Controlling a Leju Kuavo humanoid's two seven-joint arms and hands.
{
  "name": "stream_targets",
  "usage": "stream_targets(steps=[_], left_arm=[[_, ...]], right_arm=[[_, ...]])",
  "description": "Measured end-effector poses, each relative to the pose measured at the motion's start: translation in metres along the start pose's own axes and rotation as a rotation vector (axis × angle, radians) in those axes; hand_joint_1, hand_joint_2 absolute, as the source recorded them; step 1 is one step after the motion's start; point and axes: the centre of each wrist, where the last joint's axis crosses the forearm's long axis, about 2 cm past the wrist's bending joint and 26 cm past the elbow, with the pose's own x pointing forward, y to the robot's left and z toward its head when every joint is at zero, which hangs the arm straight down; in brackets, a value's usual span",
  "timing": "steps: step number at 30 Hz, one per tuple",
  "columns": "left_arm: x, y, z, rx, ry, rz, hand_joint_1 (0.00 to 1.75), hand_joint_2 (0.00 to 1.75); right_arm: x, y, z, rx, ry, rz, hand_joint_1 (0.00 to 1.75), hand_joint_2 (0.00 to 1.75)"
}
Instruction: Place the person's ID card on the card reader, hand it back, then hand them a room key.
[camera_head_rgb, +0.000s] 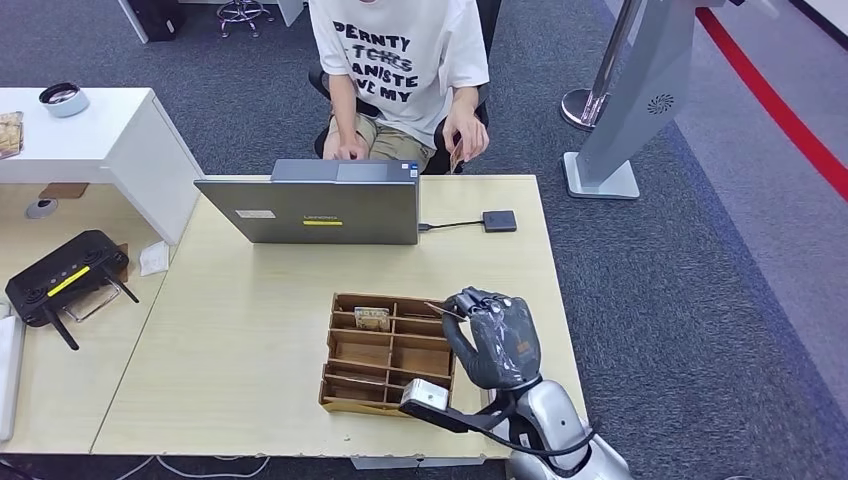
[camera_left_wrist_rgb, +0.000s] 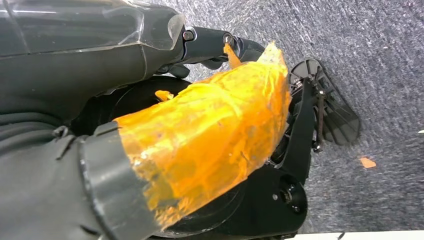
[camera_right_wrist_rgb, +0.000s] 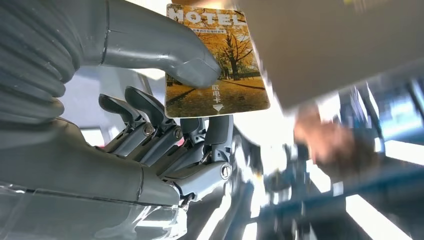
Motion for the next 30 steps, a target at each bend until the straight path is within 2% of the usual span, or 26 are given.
stream_targets(steps=[4,12,20,30], left_arm=[[0.000,-0.001,0.000,0.004,-0.008,0.044,0.00,0.00],[0.000,-0.001,0.000,-0.004,-0.014,0.098,0.00,0.00],[0.000,-0.002,0.001,-0.016,-0.020,0.095,0.00,0.00],[0.001,-0.003,0.001,-0.034,-0.033,0.042,0.00,0.00]], right_arm=[[0.012,-0.027,0.000,-0.227,-0.077,0.063,1.75,1.75],[0.018,-0.072,0.001,-0.433,-0.137,0.108,1.75,1.75],[0.016,-0.090,0.003,-0.517,-0.108,0.130,1.75,1.75],[0.006,-0.096,0.004,-0.542,-0.067,0.177,1.75,1.75]])
